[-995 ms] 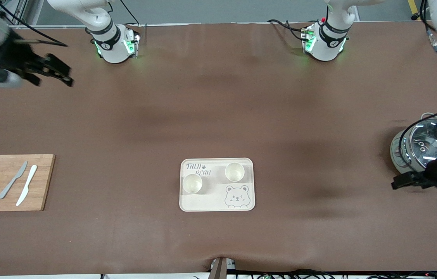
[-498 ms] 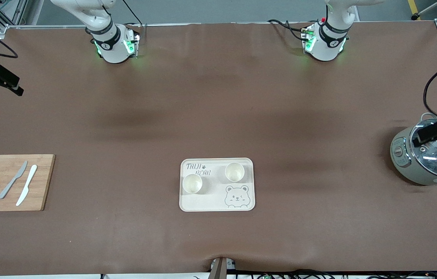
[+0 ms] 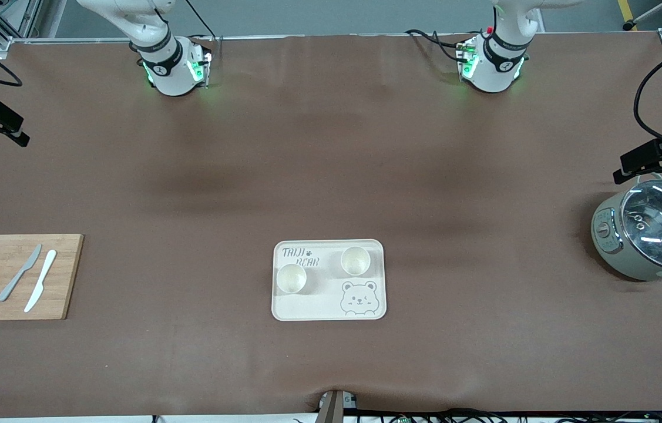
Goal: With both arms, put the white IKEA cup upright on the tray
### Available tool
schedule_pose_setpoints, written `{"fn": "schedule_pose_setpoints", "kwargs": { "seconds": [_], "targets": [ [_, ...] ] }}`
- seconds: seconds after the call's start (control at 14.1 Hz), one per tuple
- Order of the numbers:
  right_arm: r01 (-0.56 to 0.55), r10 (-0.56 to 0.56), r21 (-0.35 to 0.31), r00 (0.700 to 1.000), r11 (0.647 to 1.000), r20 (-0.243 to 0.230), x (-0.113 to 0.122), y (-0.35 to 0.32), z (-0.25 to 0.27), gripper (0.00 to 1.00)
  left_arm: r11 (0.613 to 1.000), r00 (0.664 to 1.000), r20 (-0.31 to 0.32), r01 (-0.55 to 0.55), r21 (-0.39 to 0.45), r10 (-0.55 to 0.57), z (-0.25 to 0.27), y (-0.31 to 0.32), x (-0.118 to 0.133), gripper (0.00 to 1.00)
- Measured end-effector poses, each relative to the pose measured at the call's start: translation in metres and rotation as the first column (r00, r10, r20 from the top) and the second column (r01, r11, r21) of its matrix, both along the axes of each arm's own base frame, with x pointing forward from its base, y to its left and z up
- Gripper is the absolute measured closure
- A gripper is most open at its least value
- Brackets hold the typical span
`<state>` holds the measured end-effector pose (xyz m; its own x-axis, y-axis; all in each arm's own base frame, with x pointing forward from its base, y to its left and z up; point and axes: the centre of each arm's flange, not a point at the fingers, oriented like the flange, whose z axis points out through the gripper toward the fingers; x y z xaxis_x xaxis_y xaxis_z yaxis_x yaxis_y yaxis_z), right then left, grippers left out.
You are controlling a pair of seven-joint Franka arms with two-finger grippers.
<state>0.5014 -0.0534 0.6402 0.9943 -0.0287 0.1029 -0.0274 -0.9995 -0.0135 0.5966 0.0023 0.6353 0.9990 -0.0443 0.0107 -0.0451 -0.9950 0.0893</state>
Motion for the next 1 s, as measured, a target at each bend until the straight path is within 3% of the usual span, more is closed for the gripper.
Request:
{"fn": "schedule_pose_setpoints", "kwargs": {
  "seconds": [0.5,1.0],
  "targets": [
    [-0.004,0.004,-0.002,1.0,1.0,0.015,0.0,0.002,0.01,0.0,1.0,1.0,-0.016,0.002,0.031,-0.001,0.009,-0.008,-0.032,0.0],
    [-0.006,0.006,-0.002,1.0,1.0,0.011,0.0,0.002,0.009,0.0,0.999,1.0,-0.014,-0.001,0.034,0.001,0.003,-0.011,-0.025,0.0]
  ]
}}
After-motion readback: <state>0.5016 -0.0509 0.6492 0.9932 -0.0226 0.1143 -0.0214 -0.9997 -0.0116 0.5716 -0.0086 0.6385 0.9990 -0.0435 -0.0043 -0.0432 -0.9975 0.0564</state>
